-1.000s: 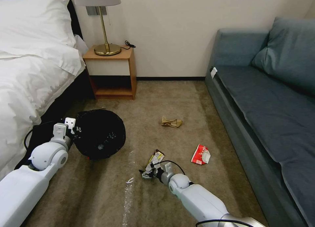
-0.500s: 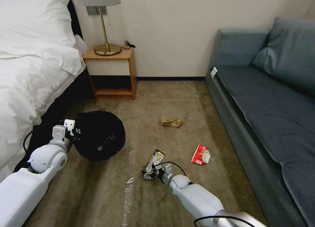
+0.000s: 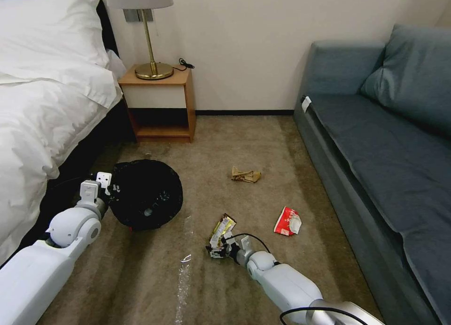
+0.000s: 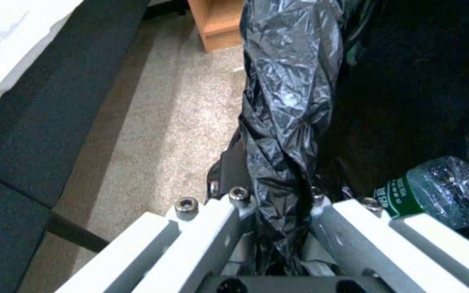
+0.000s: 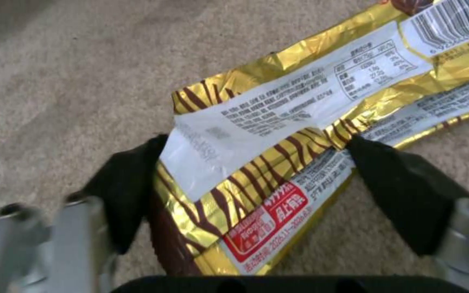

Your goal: Pick up the trash bin, then pick up the garbage on the floor and place it into the trash bin.

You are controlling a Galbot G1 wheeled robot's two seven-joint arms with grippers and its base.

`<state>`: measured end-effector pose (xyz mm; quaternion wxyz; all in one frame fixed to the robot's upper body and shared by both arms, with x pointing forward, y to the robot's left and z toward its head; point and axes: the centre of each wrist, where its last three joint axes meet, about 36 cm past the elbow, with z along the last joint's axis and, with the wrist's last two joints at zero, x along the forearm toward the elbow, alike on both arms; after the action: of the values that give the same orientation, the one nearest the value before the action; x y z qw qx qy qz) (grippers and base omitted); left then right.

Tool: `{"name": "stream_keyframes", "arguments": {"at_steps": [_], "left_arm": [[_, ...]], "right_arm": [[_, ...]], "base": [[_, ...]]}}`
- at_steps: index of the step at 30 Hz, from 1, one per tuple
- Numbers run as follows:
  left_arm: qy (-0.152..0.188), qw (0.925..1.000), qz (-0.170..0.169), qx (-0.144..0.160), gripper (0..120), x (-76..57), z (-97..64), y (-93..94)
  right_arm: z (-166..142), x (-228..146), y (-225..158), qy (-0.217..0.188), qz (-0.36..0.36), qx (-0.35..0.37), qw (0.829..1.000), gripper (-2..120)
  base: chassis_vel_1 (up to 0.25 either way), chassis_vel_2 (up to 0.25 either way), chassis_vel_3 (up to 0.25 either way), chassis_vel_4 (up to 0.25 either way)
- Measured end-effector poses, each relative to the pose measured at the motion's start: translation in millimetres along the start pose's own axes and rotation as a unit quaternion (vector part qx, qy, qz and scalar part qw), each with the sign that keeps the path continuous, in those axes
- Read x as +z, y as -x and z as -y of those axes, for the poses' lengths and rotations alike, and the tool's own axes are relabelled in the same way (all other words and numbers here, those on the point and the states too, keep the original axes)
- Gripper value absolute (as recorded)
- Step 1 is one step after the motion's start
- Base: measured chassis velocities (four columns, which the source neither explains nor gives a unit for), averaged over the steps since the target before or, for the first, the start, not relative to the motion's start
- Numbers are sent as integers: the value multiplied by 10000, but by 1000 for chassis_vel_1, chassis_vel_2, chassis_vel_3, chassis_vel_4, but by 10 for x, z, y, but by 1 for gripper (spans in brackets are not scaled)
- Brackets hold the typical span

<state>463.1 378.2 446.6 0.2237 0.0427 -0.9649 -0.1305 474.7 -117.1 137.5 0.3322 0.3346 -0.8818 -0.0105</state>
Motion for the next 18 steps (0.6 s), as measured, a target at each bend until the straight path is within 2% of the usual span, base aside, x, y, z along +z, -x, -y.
{"name": "stream_keyframes", "arguments": {"at_steps": [2,3,4,6,7,9,13,15,16,18], "left_arm": [[0,10000,1,1,1,0,0,1],[1,10000,4,6,1,-1,0,2],[1,10000,4,6,1,-1,0,2],[-12,10000,21,6,1,-11,-2,7],[-12,10000,21,6,1,-11,-2,7],[-23,10000,19,12,1,-7,2,10],[-29,10000,13,15,1,2,4,14],[-36,10000,5,17,1,20,6,22],[-36,10000,5,17,1,20,6,22],[-44,10000,11,20,1,16,12,28]], "right_arm": [[-1,1,0,0,0,-4,10000,77],[1,-1,2,-8,2,-18,10000,67],[1,-1,2,-8,2,-18,10000,67],[7,-21,14,-12,2,-25,10000,57],[7,-21,14,-12,2,-25,10000,57],[16,-31,25,-12,-7,-46,10000,45],[23,-34,28,-9,-11,-56,10000,39],[27,-34,28,-2,-13,-79,10000,24],[27,-34,28,-2,-13,-79,10000,24],[30,-31,25,1,-16,-89,10000,14]], "base": [[0,0,0,0],[0,0,0,0],[0,0,0,0],[0,0,0,0],[0,0,0,0],[0,0,0,0],[0,0,0,0],[0,0,0,0],[0,0,0,0],[0,0,0,0]]}}
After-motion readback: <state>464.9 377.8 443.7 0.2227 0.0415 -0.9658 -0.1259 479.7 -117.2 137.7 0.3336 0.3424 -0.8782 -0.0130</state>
